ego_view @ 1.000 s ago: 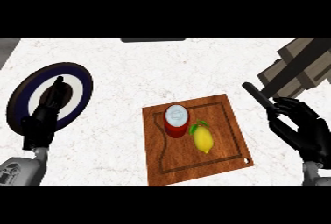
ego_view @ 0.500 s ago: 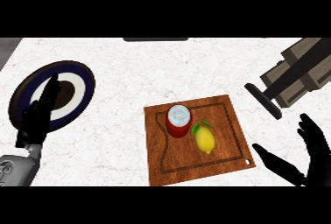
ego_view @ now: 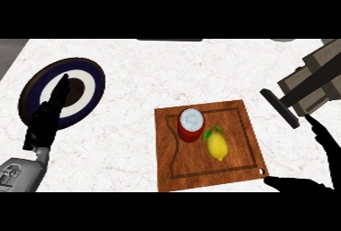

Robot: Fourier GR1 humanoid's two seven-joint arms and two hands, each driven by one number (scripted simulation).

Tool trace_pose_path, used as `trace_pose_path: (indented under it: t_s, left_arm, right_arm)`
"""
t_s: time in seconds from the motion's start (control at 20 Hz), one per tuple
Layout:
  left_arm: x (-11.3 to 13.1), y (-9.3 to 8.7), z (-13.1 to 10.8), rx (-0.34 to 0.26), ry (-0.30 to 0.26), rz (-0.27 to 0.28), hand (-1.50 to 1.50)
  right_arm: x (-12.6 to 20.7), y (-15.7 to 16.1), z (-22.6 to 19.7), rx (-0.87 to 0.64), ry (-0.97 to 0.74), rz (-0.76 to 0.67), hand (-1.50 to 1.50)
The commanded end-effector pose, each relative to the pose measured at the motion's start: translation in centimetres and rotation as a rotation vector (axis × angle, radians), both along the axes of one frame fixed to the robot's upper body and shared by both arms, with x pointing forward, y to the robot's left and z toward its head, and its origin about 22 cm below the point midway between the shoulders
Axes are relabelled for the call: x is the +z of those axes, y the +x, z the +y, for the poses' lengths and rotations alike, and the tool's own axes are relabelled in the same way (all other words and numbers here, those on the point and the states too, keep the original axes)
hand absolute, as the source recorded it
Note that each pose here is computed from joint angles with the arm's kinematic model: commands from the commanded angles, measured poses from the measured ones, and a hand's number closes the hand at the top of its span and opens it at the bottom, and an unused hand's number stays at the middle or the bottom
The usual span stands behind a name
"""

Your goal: Pick the lemon from the cutting board and place it in the tiered basket

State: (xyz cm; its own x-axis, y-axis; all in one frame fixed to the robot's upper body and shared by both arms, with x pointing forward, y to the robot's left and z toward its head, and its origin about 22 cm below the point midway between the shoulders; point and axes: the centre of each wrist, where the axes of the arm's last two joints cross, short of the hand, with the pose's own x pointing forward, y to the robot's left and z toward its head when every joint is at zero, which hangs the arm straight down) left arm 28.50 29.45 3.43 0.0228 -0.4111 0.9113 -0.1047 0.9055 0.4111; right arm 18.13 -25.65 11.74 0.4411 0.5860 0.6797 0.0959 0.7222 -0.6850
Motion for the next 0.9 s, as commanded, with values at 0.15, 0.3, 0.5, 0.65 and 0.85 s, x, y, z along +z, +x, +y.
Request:
trace_pose_path:
  t_s: [0.15, 0.3, 0.5, 0.65, 0.85]
  left_arm:
    - [-0.8, -0.3, -0.8, -0.026, 0.009, -0.006, 0.0]
    - [0.6, 0.8, -0.8, -0.036, 0.005, -0.002, 0.0]
    - [0.2, 0.3, 0.6, -0.003, 0.012, 0.005, 0.0]
    - [0.3, 0.7, -0.8, -0.007, 0.006, -0.012, 0.0]
    - [-0.5, -0.1, -0.1, 0.005, -0.007, -0.002, 0.0]
  right_arm:
    - [4.8, 3.1, 3.3, -0.085, -0.058, 0.165, -1.5]
    - [4.8, 4.5, 4.6, -0.073, -0.036, 0.232, -1.5]
    - [2.8, 5.0, 5.7, -0.056, -0.019, 0.333, -1.5]
    - [2.0, 7.2, 6.4, -0.056, -0.068, 0.375, -1.5]
    - [1.2, 8.1, 7.7, -0.032, -0.064, 0.411, -1.5]
